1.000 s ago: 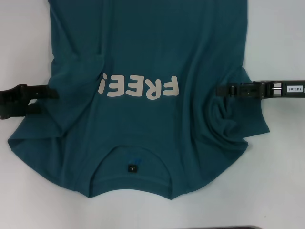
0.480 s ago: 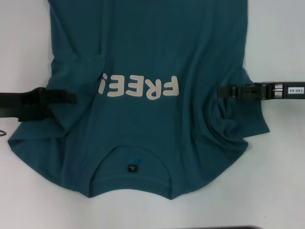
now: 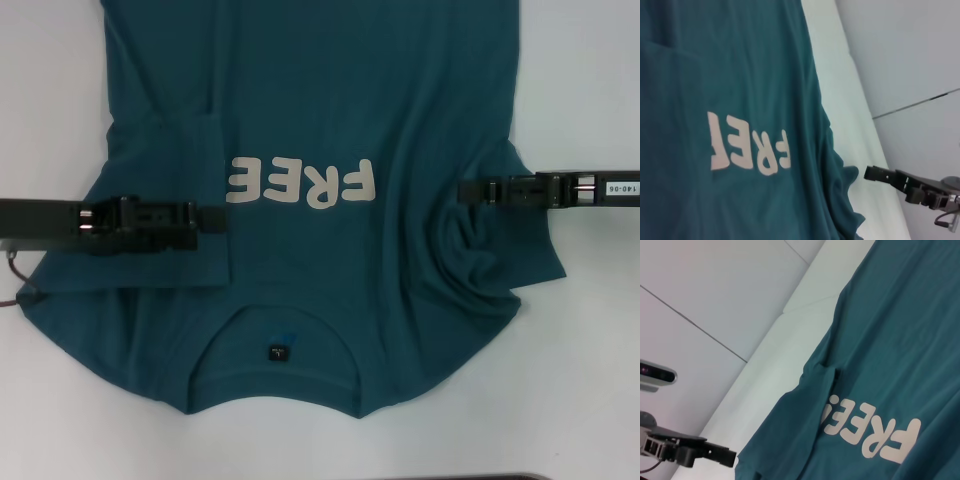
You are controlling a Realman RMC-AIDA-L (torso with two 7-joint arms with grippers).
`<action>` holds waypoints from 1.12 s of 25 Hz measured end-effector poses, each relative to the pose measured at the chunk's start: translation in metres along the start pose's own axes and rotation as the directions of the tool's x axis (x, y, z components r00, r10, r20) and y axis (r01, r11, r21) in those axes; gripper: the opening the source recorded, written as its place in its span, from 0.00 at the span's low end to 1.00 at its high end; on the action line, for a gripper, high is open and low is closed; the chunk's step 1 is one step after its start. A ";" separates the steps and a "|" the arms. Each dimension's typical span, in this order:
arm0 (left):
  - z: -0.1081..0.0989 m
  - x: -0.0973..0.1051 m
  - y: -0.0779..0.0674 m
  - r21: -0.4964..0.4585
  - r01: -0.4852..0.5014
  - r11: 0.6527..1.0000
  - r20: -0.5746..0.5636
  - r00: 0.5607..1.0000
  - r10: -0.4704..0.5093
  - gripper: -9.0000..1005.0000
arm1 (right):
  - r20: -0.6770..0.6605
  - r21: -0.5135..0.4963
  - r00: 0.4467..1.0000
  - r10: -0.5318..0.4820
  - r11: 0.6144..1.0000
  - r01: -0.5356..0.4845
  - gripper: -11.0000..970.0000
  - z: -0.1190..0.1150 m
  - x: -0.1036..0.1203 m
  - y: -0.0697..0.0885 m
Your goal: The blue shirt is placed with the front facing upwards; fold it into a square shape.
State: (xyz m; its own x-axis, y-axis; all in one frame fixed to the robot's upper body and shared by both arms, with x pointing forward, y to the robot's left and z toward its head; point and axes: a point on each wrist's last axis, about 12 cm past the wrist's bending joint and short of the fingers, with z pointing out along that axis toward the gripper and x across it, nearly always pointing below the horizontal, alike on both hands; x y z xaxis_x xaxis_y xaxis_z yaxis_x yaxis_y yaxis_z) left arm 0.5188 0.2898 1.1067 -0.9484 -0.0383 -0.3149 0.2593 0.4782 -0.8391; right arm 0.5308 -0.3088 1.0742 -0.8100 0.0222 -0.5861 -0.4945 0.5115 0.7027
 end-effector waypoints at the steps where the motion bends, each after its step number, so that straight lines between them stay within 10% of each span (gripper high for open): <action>1: -0.002 0.001 0.001 -0.001 0.002 1.000 -0.001 1.000 -0.002 0.79 | 0.000 0.000 1.000 -0.001 1.000 0.001 0.88 0.000 0.000 0.000; 13: -0.021 0.023 0.007 0.055 -0.275 0.960 0.106 0.957 0.268 0.79 | 0.078 0.002 0.996 0.042 0.999 -0.043 0.88 0.000 -0.004 -0.002; 28: -0.034 0.025 0.012 0.125 -0.105 0.987 0.239 0.968 0.073 0.79 | -0.004 0.217 0.944 0.331 0.921 -0.322 0.87 -0.064 -0.023 -0.018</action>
State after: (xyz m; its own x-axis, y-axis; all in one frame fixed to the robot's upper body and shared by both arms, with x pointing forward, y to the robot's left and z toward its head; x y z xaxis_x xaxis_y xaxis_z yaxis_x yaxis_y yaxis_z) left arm 0.4919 0.3250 1.1036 -0.8555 -0.2120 -0.4725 0.3786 0.3665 -0.8499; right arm 0.5387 -0.3735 1.1006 -0.9292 0.1869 -0.3188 -0.1261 0.6507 0.7488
